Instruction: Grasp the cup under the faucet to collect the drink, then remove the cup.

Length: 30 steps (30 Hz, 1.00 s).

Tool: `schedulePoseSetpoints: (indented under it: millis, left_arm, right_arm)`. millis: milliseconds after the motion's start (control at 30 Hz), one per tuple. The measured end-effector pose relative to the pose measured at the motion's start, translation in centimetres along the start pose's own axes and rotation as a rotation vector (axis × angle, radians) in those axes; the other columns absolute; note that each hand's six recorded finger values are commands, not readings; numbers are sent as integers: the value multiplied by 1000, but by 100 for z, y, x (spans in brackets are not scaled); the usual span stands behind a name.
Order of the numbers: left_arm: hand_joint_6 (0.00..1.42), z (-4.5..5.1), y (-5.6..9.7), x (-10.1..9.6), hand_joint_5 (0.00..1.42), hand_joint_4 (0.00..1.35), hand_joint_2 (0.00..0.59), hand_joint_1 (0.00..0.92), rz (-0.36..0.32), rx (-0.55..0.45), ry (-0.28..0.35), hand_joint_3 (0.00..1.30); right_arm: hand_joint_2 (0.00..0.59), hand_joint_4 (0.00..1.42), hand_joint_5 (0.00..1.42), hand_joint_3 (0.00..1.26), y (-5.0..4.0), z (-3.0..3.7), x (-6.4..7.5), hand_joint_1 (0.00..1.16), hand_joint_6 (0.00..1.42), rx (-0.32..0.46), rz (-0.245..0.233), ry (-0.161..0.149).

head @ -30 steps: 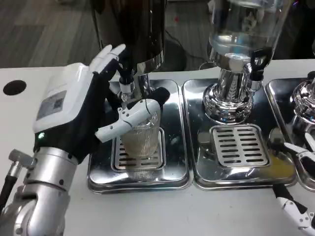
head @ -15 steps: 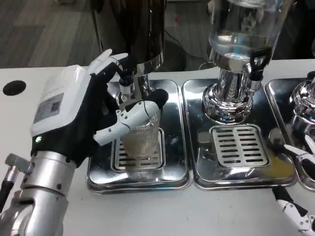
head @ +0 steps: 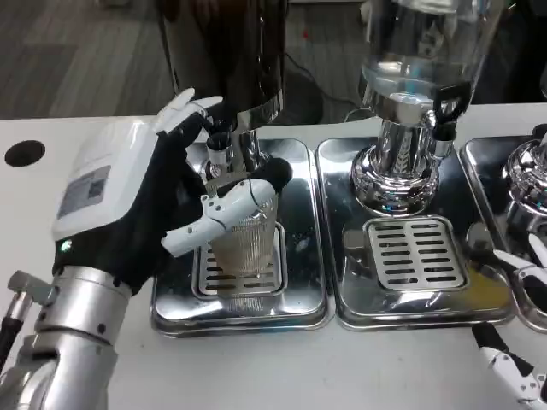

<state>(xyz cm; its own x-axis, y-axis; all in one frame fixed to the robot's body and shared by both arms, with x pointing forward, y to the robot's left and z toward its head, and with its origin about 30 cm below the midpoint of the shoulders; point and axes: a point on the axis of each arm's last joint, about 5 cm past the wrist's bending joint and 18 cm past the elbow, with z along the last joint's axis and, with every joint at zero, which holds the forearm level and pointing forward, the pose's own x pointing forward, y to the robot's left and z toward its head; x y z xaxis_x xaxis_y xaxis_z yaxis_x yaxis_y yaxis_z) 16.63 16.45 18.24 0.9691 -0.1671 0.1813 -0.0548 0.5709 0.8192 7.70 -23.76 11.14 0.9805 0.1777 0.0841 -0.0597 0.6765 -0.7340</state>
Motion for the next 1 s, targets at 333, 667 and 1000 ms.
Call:
schedulePoseSetpoints:
  millis: [333,667,1000]
  left_arm:
    - [963,4,-12,-12,757,221,74,3,-16,0,-7,273]
    - [936,21,-28,-50,757,213,72,3,-31,-3,-13,273]
    - [934,24,-19,-63,757,212,71,3,-44,10,-20,273]
  right_arm:
    - [390,0,0,213,8,3,3,605,0,3,1,-2]
    - [390,0,0,211,15,8,14,604,0,6,3,-8]
    - [390,0,0,211,15,11,18,604,0,8,3,-10]
